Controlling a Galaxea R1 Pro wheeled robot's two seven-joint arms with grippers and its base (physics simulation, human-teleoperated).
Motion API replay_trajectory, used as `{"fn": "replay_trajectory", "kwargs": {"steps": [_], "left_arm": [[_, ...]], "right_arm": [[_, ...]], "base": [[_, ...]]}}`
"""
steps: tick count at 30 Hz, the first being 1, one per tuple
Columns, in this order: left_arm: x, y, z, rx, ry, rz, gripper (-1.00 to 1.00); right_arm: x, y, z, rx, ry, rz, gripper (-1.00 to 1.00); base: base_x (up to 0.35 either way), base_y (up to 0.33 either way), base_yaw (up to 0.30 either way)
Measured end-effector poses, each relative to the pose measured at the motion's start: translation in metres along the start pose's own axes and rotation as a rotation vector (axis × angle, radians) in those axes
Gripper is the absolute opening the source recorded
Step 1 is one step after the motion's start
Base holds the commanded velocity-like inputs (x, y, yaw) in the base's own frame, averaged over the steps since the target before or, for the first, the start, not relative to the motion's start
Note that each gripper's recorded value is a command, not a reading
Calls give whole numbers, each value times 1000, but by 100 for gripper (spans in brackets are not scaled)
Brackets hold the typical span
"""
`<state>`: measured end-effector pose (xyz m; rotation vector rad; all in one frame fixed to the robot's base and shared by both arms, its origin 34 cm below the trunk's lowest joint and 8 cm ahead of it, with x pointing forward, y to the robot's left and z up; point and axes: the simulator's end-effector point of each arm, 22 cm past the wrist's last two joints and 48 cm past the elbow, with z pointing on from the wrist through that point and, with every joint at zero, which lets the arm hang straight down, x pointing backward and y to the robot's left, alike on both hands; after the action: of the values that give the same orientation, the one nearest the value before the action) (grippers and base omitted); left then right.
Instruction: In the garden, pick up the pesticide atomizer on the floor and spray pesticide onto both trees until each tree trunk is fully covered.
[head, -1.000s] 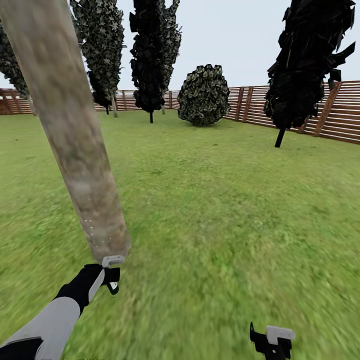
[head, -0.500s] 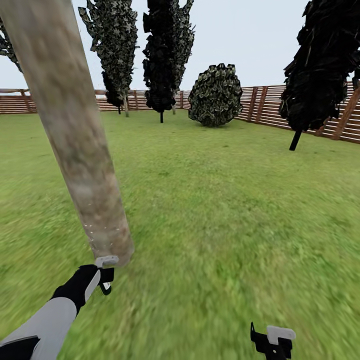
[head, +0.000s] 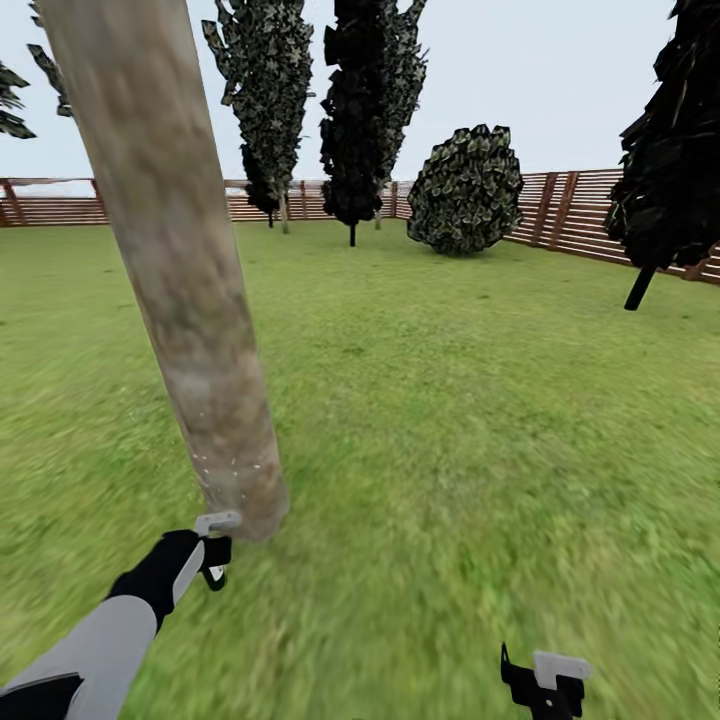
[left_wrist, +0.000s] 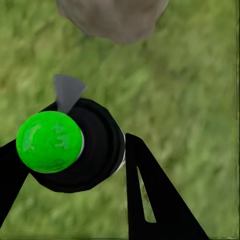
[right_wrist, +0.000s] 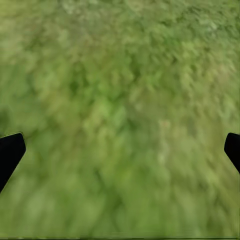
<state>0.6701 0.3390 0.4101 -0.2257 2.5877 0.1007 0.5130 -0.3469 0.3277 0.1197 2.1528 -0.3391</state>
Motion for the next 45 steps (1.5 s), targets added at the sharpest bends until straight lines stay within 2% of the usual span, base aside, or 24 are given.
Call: {"fn": "replay_trajectory", "kwargs": {"steps": [1, 3, 5, 7, 8, 11, 13, 17, 20, 22, 26, 29, 32, 34, 36, 38, 45], "left_arm": [[-1, -5, 0, 7, -3, 1, -100], [-7, -31, -3, 42, -14, 0, -100], [-12, -42, -5, 55, -22, 3, -100], [-14, -63, -8, 85, -24, 4, -100], [-25, -81, -15, 108, -29, 11, -100], [-51, -64, -28, 82, -47, 12, -100], [-76, -48, -38, 59, -97, 12, -100], [-86, -53, -43, 67, -118, 13, -100], [-94, -64, -48, 68, -129, 70, -100], [-97, -62, -52, 61, -123, 81, -100], [-123, -53, -70, 50, -167, 78, -100], [-140, -36, -83, 27, -136, 78, -100], [-145, -29, -88, 20, -107, 75, -100], [-151, 7, -89, -30, -106, 70, -100], [-151, 8, -89, -14, -104, 62, -100], [-147, -10, -89, 20, -92, 77, -100], [-138, -3, -86, -2, -77, 98, -100]], "right_arm": [[0, 0, 0, 0, 0, 0, 100], [0, 0, 0, 0, 0, 0, 100], [0, 0, 0, 0, 0, 0, 100], [0, 0, 0, 0, 0, 0, 100], [0, 0, 0, 0, -1, 0, 100], [0, 0, 0, 0, -1, 0, 100], [0, 0, 0, -1, 0, 0, 100], [0, -1, 0, 1, 0, -1, 100], [0, -3, 1, 1, 0, -4, 100], [0, -3, 1, 2, 0, -4, 100], [0, -3, 1, 3, -1, -3, 100], [0, -3, 0, 2, -1, -2, 100], [0, -3, 1, 3, -1, -3, 100], [0, -3, 1, 3, -1, -3, 100], [0, -3, 0, 2, -1, -2, 100], [-1, -2, 0, 2, -1, -2, 100], [-1, -1, 0, 1, -1, -1, 100]], "base": [[-284, 0, 12], [-225, 0, 3], [-62, 0, 1], [-17, 0, 0], [-4, 0, 0], [-8, 0, 0], [-226, 56, 0], [-327, 84, 0], [-348, 87, 0], [-266, 64, 0], [-53, 12, 0], [-4, 1, 0], [0, 0, 0], [0, 0, 0], [0, 0, 4], [0, 0, 197], [131, 0, 240]]}}
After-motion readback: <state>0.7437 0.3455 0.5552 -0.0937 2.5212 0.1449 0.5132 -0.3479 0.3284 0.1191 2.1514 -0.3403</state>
